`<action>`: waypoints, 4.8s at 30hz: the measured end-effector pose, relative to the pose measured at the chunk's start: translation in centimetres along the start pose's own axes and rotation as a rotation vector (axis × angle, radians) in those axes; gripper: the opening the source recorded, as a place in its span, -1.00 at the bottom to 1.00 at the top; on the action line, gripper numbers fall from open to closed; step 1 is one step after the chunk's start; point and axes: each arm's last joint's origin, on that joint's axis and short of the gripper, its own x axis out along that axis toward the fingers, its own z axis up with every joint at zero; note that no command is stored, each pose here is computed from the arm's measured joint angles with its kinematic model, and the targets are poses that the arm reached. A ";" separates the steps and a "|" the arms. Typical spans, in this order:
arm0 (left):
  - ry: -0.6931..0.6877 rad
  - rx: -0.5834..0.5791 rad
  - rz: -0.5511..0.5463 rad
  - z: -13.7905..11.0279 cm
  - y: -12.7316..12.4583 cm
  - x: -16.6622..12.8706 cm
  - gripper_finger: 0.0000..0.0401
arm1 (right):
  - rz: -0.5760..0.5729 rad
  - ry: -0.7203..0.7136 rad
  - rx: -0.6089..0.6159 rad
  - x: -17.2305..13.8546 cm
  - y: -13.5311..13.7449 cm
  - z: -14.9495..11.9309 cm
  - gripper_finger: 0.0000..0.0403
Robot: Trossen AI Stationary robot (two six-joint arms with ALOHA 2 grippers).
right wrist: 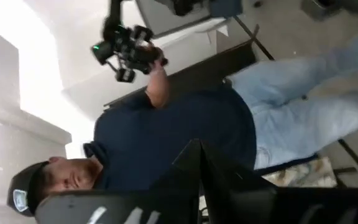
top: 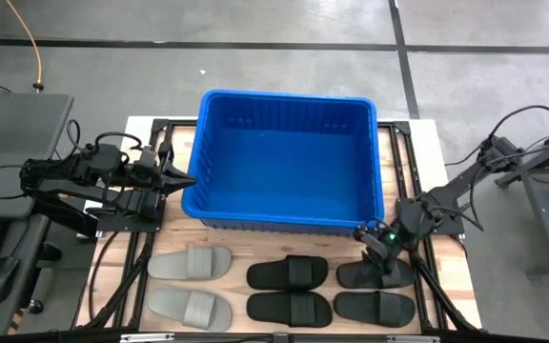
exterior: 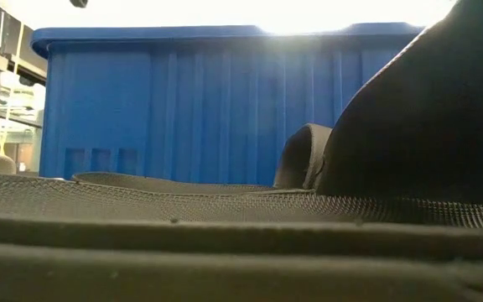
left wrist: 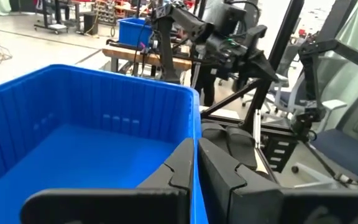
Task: Pick and place slides into bin
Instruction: Put the bottom right black slide into the blue bin
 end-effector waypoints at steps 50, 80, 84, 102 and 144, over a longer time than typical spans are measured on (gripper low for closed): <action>0.011 0.029 -0.037 -0.1 -0.1 0.0 -0.93 | -0.910 -0.242 0.477 2.8 -12.5 -4.6 0.26; 0.021 0.030 -0.050 -0.1 -0.1 0.2 -0.93 | -1.150 -0.612 0.347 8.0 -12.3 -3.6 0.26; 0.021 0.030 -0.050 -0.1 -0.1 0.2 -0.93 | -1.170 -0.591 0.363 9.8 -13.2 -3.5 0.26; 0.022 0.030 -0.061 -0.1 -0.2 0.2 -0.93 | -1.426 -0.555 0.409 10.1 -12.8 -4.3 0.26; 0.024 -0.007 -0.182 0.0 -0.6 0.1 -0.93 | -1.459 -0.402 0.276 12.7 -10.5 -7.5 -0.99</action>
